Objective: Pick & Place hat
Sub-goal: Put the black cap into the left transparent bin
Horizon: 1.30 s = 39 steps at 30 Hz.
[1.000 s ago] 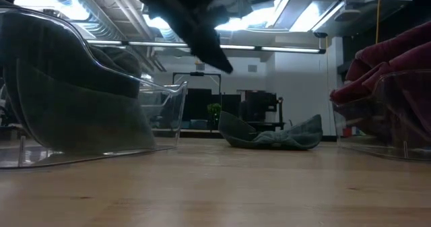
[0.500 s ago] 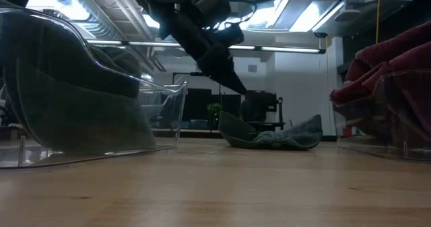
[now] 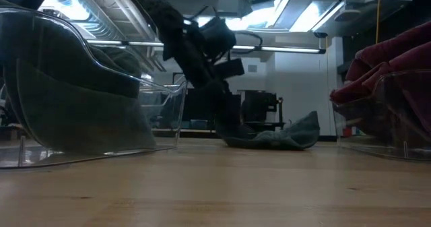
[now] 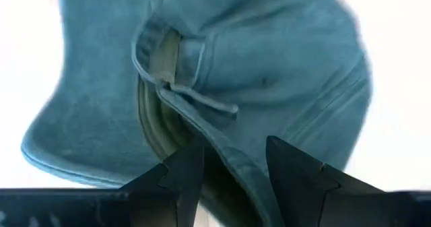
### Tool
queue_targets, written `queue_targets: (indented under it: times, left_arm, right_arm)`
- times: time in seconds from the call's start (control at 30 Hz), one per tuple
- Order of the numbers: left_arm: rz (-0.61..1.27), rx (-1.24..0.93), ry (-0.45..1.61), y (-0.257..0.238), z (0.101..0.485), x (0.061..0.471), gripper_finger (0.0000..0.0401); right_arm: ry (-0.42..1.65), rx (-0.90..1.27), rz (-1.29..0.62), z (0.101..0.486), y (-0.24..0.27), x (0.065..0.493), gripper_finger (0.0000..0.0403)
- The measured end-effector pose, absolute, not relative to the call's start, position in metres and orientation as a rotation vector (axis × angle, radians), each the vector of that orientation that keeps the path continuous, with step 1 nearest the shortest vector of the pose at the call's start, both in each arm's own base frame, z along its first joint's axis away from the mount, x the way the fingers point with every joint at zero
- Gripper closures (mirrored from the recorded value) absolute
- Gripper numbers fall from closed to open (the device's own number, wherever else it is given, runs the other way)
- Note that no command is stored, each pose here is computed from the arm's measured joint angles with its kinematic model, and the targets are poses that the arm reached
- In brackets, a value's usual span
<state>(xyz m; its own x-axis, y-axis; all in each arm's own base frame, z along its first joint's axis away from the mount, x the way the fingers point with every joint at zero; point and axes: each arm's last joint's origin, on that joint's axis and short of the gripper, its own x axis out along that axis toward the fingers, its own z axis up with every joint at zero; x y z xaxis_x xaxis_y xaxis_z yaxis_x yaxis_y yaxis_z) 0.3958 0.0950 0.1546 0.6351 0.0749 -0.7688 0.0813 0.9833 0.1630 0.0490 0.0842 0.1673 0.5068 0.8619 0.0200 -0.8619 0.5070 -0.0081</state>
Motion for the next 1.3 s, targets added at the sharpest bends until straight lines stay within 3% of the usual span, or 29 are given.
queue_targets:
  times: [0.43,0.73,0.9,1.3]
  left_arm:
    - [0.038,0.157,0.95,0.114,0.134,0.39,0.0247]
    - [0.042,0.135,0.989,0.115,0.124,0.38,0.0335]
    - [0.161,0.076,1.042,0.124,0.123,0.374,0.0388]
    - [0.303,-0.086,1.115,0.141,0.134,0.353,0.0392]
  right_arm:
    - [-0.022,0.003,1.039,0.167,0.084,0.049,0.0379]
    - [-0.022,0.003,1.039,0.167,0.084,0.049,0.0379]
    - [-0.022,0.003,1.039,0.167,0.084,0.049,0.0379]
    - [-0.023,0.003,1.039,0.167,0.084,0.049,0.0379]
